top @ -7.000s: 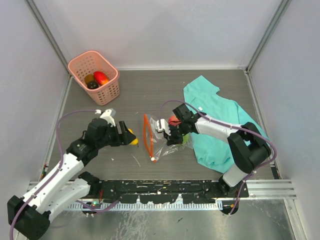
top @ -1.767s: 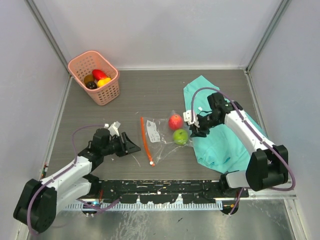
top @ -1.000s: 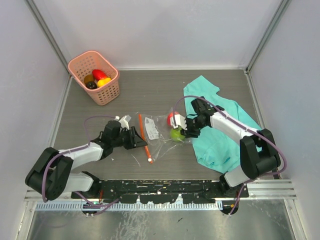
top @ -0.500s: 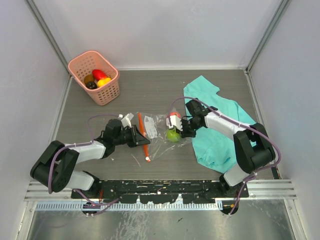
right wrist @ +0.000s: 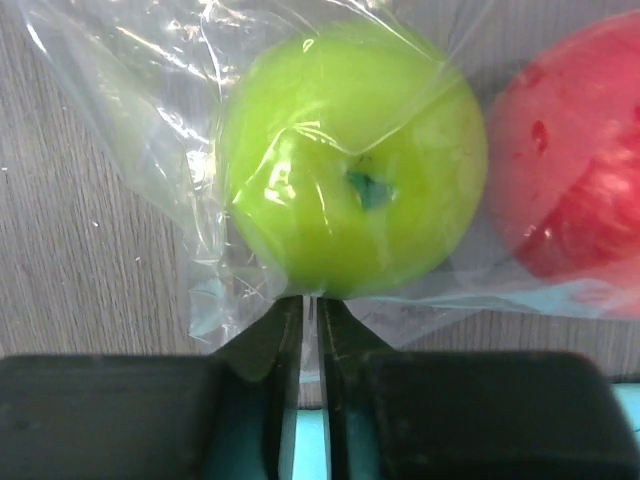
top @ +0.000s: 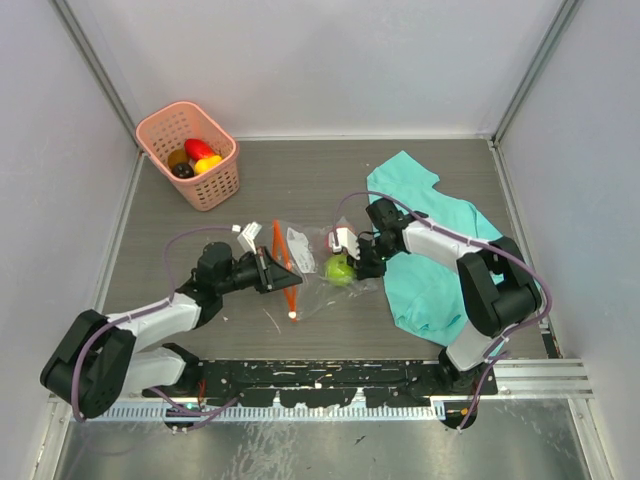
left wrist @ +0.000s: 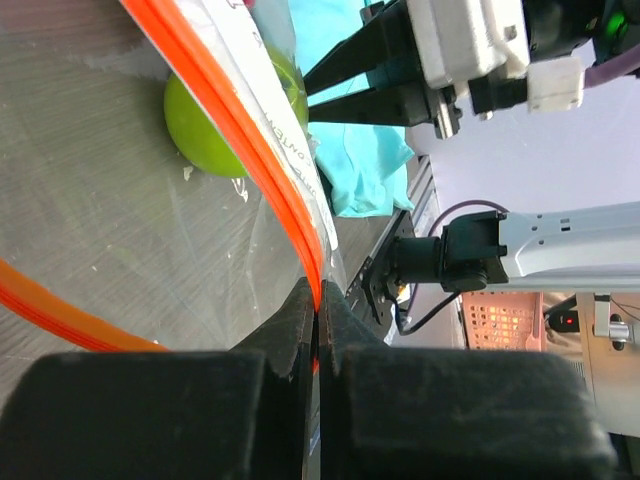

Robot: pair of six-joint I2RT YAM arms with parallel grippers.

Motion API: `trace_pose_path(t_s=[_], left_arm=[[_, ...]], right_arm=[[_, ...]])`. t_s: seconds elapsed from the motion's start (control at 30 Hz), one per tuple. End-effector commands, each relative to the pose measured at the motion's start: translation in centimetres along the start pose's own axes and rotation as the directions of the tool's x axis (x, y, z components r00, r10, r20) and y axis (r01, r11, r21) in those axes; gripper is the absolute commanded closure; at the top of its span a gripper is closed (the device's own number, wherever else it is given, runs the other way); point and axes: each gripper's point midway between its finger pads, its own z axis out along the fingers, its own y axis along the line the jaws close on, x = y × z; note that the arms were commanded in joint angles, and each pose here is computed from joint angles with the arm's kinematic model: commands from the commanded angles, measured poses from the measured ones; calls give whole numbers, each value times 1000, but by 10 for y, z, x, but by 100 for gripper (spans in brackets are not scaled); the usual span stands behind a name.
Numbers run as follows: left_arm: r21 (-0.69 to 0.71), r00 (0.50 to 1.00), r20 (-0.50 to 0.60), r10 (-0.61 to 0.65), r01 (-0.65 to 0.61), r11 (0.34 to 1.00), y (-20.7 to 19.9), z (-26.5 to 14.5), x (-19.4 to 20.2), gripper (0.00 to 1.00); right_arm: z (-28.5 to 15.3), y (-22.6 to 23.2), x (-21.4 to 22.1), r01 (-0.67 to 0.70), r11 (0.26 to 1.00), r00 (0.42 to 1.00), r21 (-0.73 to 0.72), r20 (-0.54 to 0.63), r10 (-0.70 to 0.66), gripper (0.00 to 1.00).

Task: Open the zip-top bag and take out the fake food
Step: Pick up the fake fruit from the zipper food storage bag.

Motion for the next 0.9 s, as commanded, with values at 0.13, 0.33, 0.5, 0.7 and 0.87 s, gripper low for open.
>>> trace_pose_path(t_s=[0.13, 0.33, 0.5, 0.7, 0.87], left_arm=[[26, 1000, -7, 12, -12, 1000, -8, -14, 12, 100], [15, 999, -6, 39, -39, 999, -15, -23, 12, 100], [3, 999, -4, 35, -35, 999, -15, -28, 15, 100], [-15, 999, -8, 39, -39, 999, -12, -28, 17, 100], [-7, 999, -29, 44, -44, 999, -14, -26, 18, 100]], right_arm=[[-53, 0, -29, 155, 986, 979, 66, 125, -163, 59], [-63, 18, -54, 306, 946, 910, 109, 258, -324, 37], [-59, 12, -63, 370, 920, 877, 127, 278, -391, 28], [-51, 10, -74, 493, 866, 823, 88, 277, -496, 28], [-28, 5, -68, 526, 850, 832, 30, 189, -522, 34]])
